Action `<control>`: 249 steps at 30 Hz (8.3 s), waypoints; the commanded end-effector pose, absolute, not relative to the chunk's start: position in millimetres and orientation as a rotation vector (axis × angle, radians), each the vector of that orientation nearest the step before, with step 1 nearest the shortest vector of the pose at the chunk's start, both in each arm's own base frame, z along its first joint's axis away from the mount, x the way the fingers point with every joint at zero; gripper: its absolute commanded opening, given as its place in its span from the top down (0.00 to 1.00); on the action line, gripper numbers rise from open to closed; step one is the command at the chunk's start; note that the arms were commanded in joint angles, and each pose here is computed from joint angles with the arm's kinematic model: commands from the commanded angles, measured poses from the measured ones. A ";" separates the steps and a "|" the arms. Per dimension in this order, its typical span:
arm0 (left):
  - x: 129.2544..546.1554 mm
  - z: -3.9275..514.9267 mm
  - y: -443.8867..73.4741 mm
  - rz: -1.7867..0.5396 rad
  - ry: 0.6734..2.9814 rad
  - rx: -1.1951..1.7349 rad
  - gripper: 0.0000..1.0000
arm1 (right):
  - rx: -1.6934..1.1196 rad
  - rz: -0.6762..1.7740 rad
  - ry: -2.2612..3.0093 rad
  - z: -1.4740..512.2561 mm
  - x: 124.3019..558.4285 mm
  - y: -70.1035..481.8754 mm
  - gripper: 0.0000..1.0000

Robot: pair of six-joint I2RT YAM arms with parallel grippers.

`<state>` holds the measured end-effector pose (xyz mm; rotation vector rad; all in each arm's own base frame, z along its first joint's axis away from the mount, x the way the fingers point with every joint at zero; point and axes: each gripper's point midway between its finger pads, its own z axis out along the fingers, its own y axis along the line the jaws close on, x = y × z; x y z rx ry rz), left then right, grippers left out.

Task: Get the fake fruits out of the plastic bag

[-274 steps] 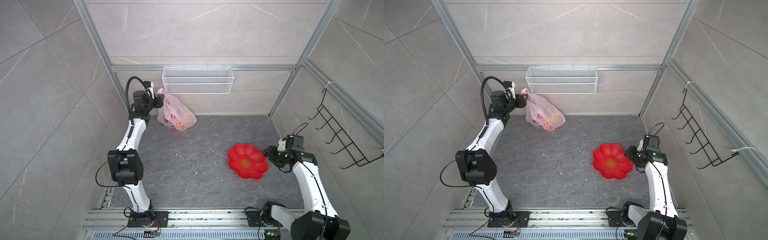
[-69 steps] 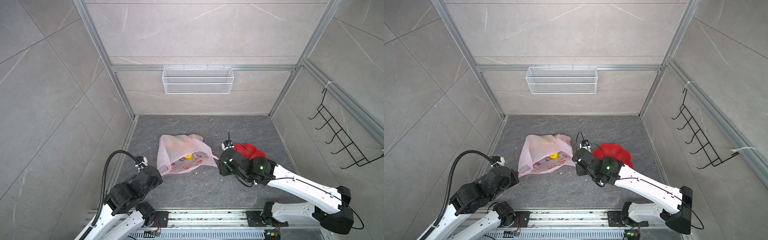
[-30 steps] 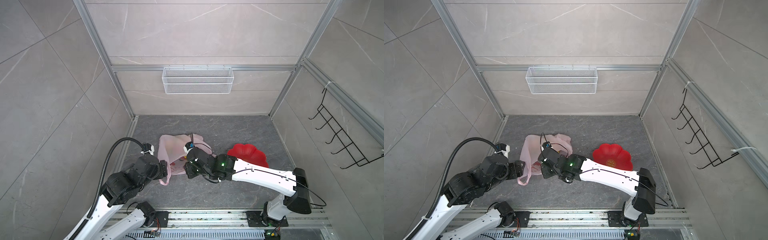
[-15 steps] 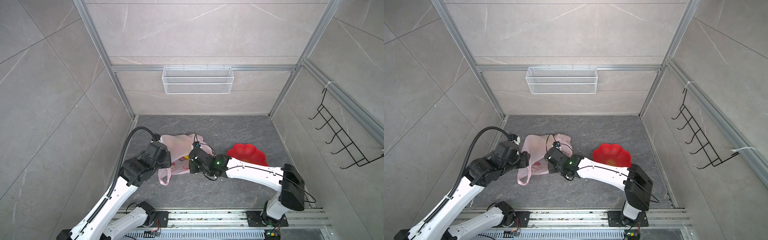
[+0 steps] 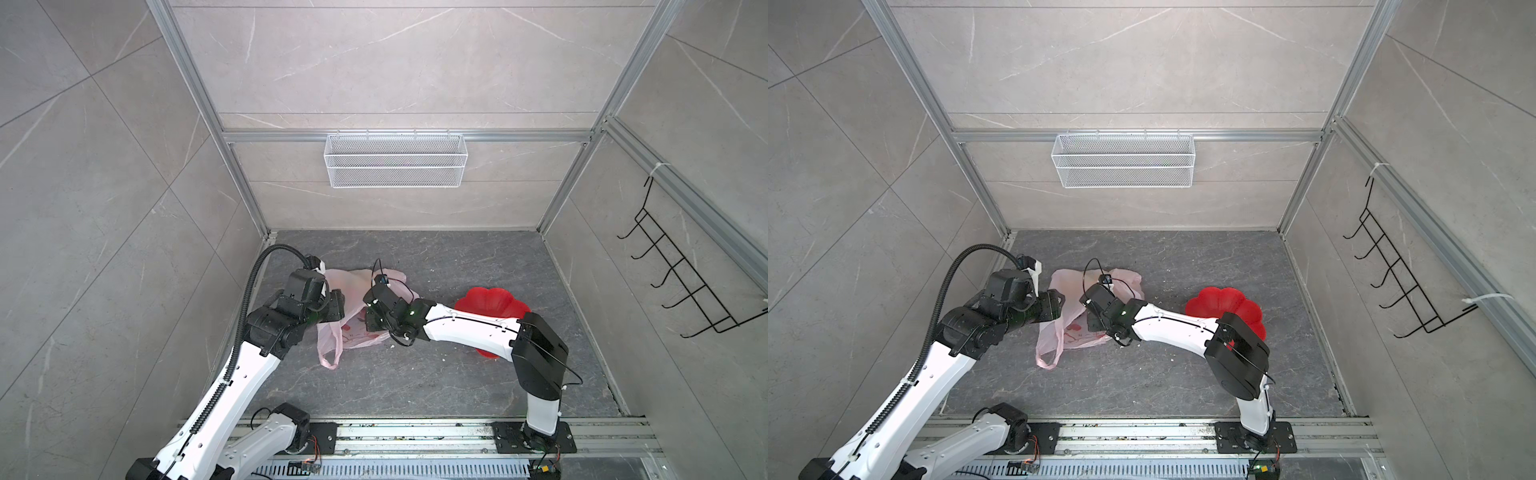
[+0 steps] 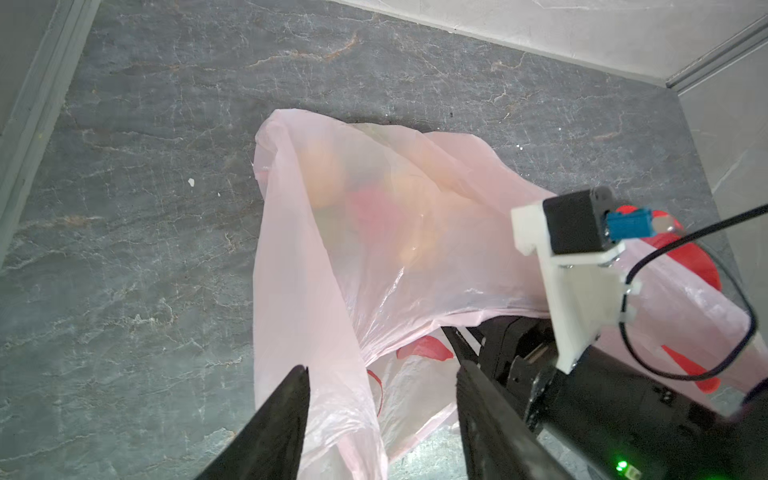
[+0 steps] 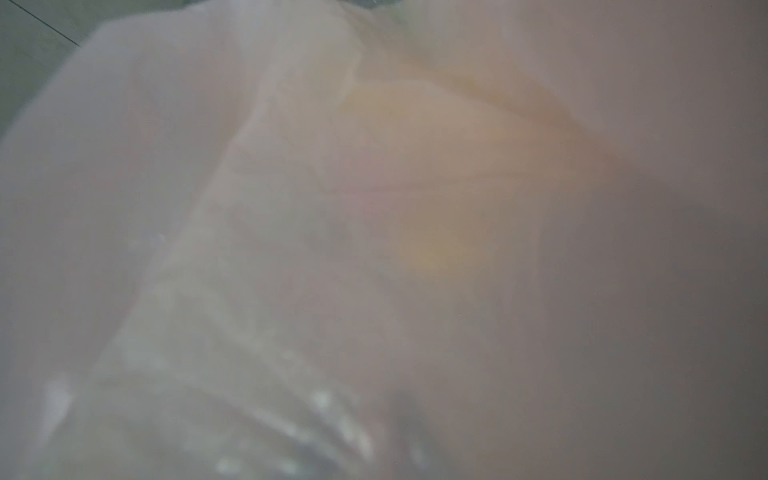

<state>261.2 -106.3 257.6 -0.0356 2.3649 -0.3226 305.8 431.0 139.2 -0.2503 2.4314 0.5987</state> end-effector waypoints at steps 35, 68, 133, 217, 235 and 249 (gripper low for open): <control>266.7 243.3 -115.5 -0.156 2.617 0.437 0.26 | -0.267 0.968 2.142 233.1 376.5 462.6 0.50; 283.7 222.7 -81.9 0.071 2.531 0.241 0.94 | -0.286 0.995 2.168 233.7 370.0 465.0 0.51; 263.7 250.4 -154.1 -0.683 2.364 -0.055 0.99 | -0.397 0.391 2.441 152.3 294.7 341.9 0.45; 258.8 246.5 -149.2 -0.642 2.367 -0.010 1.00 | 0.029 0.272 2.572 57.8 359.1 399.0 0.22; 260.6 242.7 -151.7 -0.648 2.380 -0.007 1.00 | 0.055 0.341 2.529 52.6 372.3 404.9 0.22; 261.2 241.3 -152.7 -0.652 2.383 -0.007 1.00 | 0.067 0.332 2.575 35.9 373.9 406.3 0.24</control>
